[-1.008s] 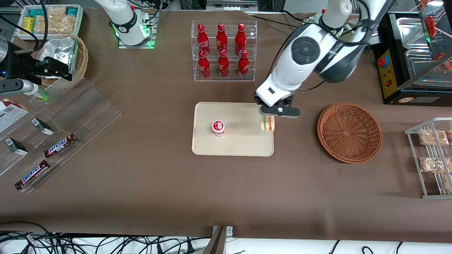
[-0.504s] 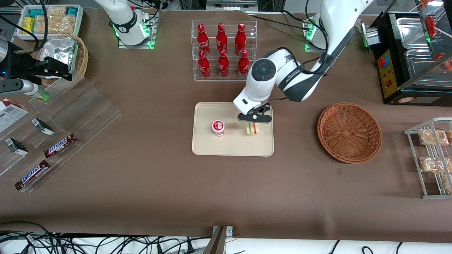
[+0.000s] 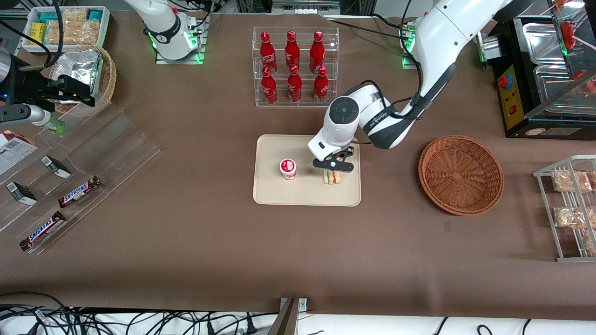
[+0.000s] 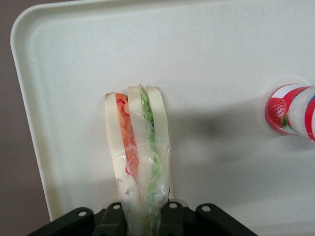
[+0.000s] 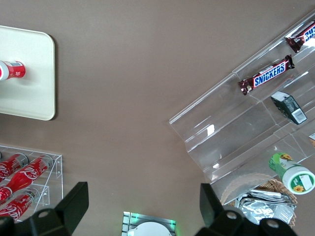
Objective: Place sandwich from basket to tray
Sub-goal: 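Lower the sandwich onto the tray beside the yogurt cup and open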
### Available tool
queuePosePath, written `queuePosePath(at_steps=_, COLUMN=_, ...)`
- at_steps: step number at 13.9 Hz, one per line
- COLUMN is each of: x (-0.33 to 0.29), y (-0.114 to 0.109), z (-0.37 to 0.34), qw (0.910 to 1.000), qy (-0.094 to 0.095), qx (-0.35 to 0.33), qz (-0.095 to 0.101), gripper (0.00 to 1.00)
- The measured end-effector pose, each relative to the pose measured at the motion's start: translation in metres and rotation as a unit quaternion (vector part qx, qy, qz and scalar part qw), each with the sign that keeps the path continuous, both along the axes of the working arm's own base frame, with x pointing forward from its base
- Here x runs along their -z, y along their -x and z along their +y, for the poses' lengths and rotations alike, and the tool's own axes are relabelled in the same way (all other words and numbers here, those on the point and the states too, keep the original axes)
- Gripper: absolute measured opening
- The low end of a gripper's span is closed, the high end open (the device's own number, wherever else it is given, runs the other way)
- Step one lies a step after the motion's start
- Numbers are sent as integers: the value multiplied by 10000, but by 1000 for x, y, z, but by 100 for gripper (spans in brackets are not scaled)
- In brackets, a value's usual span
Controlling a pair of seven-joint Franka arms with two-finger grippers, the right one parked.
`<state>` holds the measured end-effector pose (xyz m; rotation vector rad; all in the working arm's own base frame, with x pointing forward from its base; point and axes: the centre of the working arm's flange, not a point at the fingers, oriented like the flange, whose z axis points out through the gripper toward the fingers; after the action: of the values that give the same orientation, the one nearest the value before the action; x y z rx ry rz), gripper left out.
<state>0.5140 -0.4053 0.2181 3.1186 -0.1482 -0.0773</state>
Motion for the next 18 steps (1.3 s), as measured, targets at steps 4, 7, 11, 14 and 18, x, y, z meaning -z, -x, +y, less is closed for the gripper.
queuePosePath(at_steps=4, x=-1, y=-1, z=-1, qw=9998, qy=1, qx=-188, qz=-5, gripper=24)
queuePosePath(at_steps=7, x=-2, y=-2, z=-1, qw=9994, qy=-18, qx=-345, qz=-47, gripper=39)
queuePosePath(at_steps=11, x=-28, y=-23, z=1, qw=9976, qy=-29, qx=-666, qz=-211, gripper=77)
queuePosePath(at_steps=14, x=-89, y=-56, z=17, qw=9937, qy=-336, qx=-1030, qz=-295, gripper=100)
queuePosePath(at_steps=18, x=-187, y=-97, z=64, qw=9832, qy=-473, qx=-1710, qz=-430, gripper=100)
